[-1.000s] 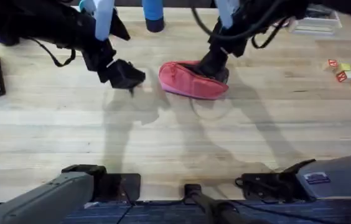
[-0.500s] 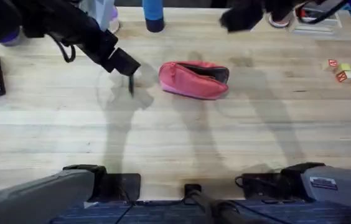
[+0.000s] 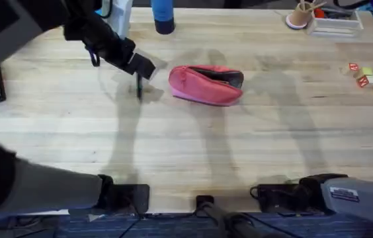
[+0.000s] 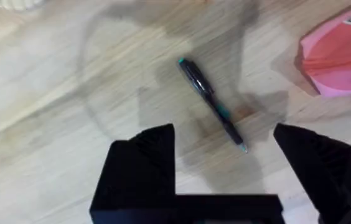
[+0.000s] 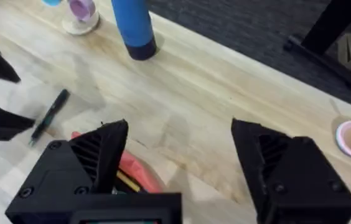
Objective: Unzip the bag, pick up the pens from the table one at a time and place them inside, then zip the bag closed.
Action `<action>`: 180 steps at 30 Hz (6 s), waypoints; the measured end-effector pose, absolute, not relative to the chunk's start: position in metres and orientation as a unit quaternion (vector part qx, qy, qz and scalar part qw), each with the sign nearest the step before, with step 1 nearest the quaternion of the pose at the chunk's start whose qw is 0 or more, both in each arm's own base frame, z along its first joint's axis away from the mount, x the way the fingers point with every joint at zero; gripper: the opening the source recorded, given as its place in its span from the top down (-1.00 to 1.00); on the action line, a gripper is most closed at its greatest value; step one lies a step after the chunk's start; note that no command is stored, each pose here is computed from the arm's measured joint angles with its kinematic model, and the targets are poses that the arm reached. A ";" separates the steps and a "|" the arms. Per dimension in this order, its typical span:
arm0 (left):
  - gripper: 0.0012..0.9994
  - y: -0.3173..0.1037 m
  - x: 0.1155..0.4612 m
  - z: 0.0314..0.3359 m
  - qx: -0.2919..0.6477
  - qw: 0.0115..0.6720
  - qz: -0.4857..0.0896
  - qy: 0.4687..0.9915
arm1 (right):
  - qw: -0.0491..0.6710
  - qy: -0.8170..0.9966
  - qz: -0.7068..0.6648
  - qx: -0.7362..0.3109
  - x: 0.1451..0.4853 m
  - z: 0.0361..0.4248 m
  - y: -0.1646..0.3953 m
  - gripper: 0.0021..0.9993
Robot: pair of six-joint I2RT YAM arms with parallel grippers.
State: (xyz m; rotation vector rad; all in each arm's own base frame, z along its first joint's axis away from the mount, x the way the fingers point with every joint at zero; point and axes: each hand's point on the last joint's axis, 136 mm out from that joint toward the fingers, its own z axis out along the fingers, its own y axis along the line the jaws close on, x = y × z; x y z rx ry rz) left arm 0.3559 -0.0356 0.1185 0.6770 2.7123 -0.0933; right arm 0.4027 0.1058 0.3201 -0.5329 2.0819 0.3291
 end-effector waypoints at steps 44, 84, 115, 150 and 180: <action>0.75 -0.043 0.367 0.038 0.195 0.086 -0.049 0.976 | 0.482 0.839 0.135 -0.215 0.408 0.328 0.107 -1.00; 0.92 -0.185 0.424 0.196 0.397 0.264 -0.137 0.868 | 0.524 0.817 0.104 -0.218 0.399 0.358 0.086 -1.00; 0.92 -0.266 0.329 0.209 0.691 0.266 -0.268 0.616 | 0.480 0.853 0.081 -0.189 0.306 0.364 0.048 -1.00; 0.92 -0.287 0.325 0.135 0.643 0.174 -0.382 0.640 | 0.476 0.851 0.075 -0.208 0.281 0.367 0.050 -1.00; 0.92 -0.265 0.330 0.094 0.544 0.055 -0.230 0.805 | 0.467 0.856 0.077 -0.208 0.289 0.360 0.050 -1.00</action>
